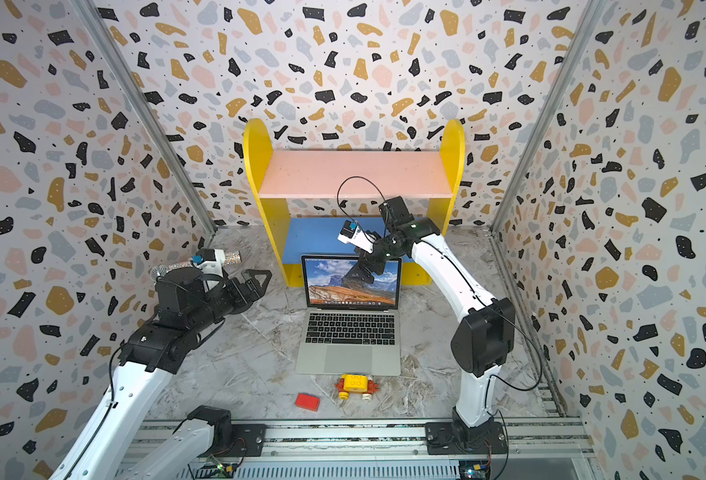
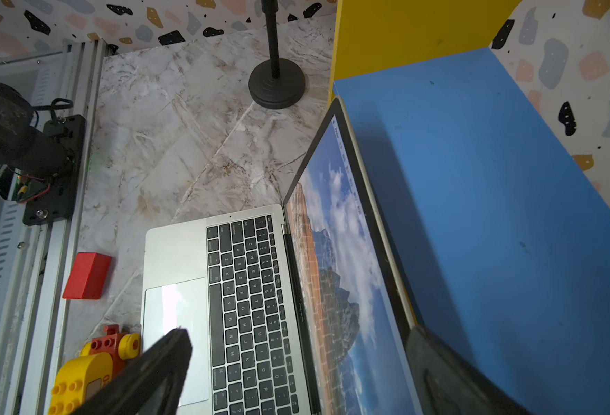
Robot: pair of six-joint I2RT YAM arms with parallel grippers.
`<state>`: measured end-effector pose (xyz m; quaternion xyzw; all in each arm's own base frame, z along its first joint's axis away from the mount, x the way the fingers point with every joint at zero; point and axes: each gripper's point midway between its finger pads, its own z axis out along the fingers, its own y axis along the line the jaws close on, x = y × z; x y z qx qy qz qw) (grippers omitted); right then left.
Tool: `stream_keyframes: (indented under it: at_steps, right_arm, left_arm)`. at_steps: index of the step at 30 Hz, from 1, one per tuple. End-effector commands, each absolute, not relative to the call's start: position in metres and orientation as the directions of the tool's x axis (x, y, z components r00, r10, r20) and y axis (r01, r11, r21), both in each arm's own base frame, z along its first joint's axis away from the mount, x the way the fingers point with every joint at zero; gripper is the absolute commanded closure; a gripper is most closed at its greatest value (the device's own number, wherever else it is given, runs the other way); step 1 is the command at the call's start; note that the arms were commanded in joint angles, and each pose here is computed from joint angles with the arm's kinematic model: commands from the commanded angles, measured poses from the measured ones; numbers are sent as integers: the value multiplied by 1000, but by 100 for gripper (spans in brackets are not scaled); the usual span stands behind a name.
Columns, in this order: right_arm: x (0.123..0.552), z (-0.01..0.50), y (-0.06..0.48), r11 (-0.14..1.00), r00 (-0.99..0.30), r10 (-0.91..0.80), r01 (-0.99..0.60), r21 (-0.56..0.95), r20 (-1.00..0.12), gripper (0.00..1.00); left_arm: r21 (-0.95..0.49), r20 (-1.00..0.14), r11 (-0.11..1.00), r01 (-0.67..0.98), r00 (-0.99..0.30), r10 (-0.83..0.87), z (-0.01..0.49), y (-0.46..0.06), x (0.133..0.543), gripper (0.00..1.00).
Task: Close the laptop lid and set it aside
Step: Close the lid of the laptop.
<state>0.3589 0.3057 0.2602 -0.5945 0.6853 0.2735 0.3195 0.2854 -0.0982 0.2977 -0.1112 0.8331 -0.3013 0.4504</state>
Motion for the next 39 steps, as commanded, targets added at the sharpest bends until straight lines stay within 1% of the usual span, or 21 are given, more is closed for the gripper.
stream_keyframes:
  at_steps: [1, 9, 13, 21, 25, 29, 39]
  right_arm:
    - [360, 266, 310, 74, 15, -649, -994, -82, -761, 0]
    - [375, 249, 314, 47, 68, -693, -989, -140, -717, 0]
    - [378, 244, 318, 35, 78, -699, -989, -143, -711, 0]
    - [369, 221, 324, -6, 90, -747, -992, -129, -659, 0]
    - [371, 215, 324, -9, 93, -759, -991, -133, -644, 0]
    - [370, 215, 325, -11, 95, -760, -991, -134, -643, 0]
    - [346, 220, 334, -57, 146, -776, -985, -162, -613, 0]
  left_arm:
    - [-597, -702, 793, 126, -561, -439, 304, -103, 286, 0]
    - [-589, -705, 798, 124, -562, -433, 304, -102, 286, 0]
    - [-589, -705, 798, 127, -564, -431, 304, -103, 286, 0]
    - [-585, -708, 802, 122, -560, -431, 305, -101, 286, 0]
    - [-580, -712, 804, 127, -558, -426, 306, -101, 284, 0]
    - [-579, -713, 806, 127, -558, -424, 306, -101, 284, 0]
    - [-579, -714, 805, 128, -556, -425, 306, -100, 284, 0]
